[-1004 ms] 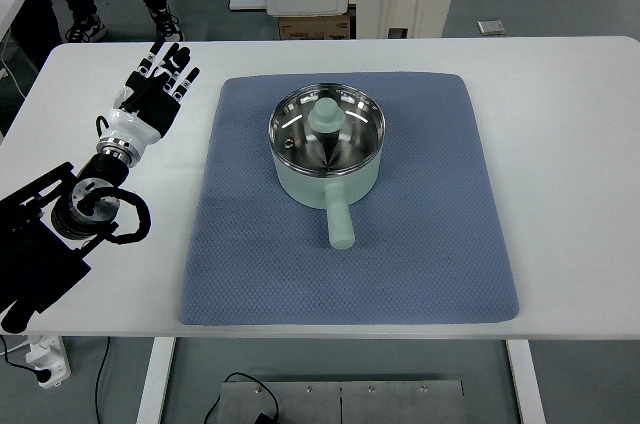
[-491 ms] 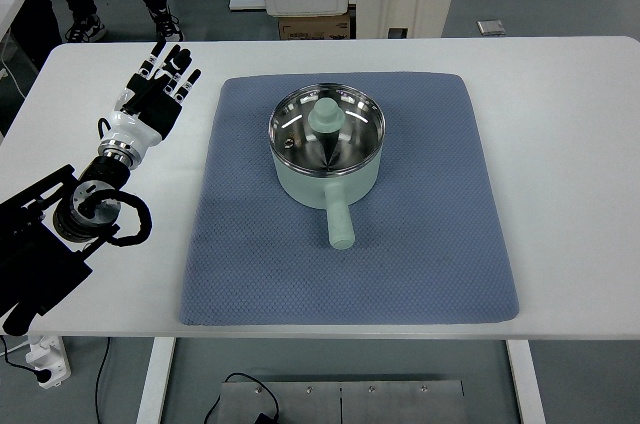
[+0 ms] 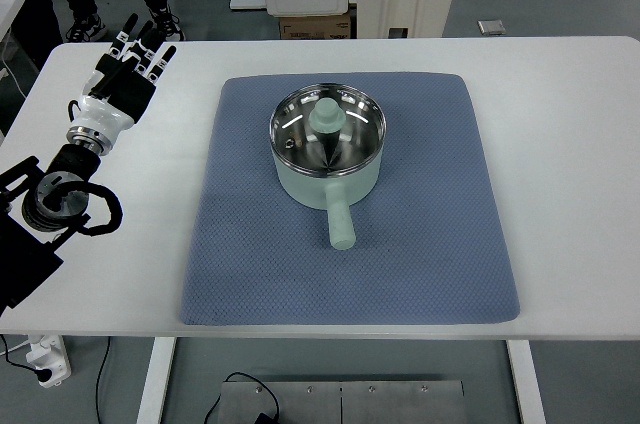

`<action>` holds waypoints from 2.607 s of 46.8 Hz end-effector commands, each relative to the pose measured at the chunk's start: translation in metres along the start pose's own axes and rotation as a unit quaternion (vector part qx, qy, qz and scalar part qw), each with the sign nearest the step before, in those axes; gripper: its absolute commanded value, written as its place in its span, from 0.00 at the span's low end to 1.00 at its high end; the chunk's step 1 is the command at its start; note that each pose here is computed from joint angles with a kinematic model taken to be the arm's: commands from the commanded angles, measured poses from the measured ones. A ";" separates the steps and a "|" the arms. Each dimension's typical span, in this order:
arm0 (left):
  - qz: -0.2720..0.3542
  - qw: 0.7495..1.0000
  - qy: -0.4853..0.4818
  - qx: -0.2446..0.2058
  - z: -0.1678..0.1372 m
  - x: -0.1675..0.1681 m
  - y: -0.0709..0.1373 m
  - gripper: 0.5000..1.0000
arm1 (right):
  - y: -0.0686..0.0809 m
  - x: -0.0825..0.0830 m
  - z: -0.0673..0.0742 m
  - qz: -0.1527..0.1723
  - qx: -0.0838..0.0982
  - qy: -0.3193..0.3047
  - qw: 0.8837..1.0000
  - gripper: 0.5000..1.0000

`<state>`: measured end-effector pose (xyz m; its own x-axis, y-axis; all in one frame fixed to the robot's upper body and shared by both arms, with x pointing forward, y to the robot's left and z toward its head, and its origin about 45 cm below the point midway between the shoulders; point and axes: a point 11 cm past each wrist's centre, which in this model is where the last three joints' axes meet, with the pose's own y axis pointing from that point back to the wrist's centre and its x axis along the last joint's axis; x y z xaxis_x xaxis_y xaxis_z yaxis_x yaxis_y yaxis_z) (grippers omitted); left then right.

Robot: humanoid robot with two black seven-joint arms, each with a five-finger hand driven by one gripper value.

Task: Rotate green pot handle

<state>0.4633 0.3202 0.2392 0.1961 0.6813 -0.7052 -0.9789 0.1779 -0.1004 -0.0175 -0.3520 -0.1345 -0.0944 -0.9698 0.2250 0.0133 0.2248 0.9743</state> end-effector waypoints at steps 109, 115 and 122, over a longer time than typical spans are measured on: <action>-0.626 0.407 -0.645 0.162 -0.072 -0.243 0.095 1.00 | 0.000 0.000 0.000 0.000 0.000 0.000 1.000 1.00; -0.628 0.402 -0.646 0.163 -0.072 -0.246 0.092 1.00 | 0.000 0.000 0.000 -0.001 0.000 0.000 1.000 1.00; -0.629 0.400 -0.647 0.160 -0.076 -0.250 0.089 1.00 | 0.000 0.000 0.000 -0.001 0.000 0.000 1.000 1.00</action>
<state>0.3206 0.1138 0.3536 0.5899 -0.3341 0.7351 -0.0386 0.8977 0.4390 -0.0174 -0.3519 -0.1345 -0.0944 -0.9699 0.2246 0.0129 0.2244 0.9744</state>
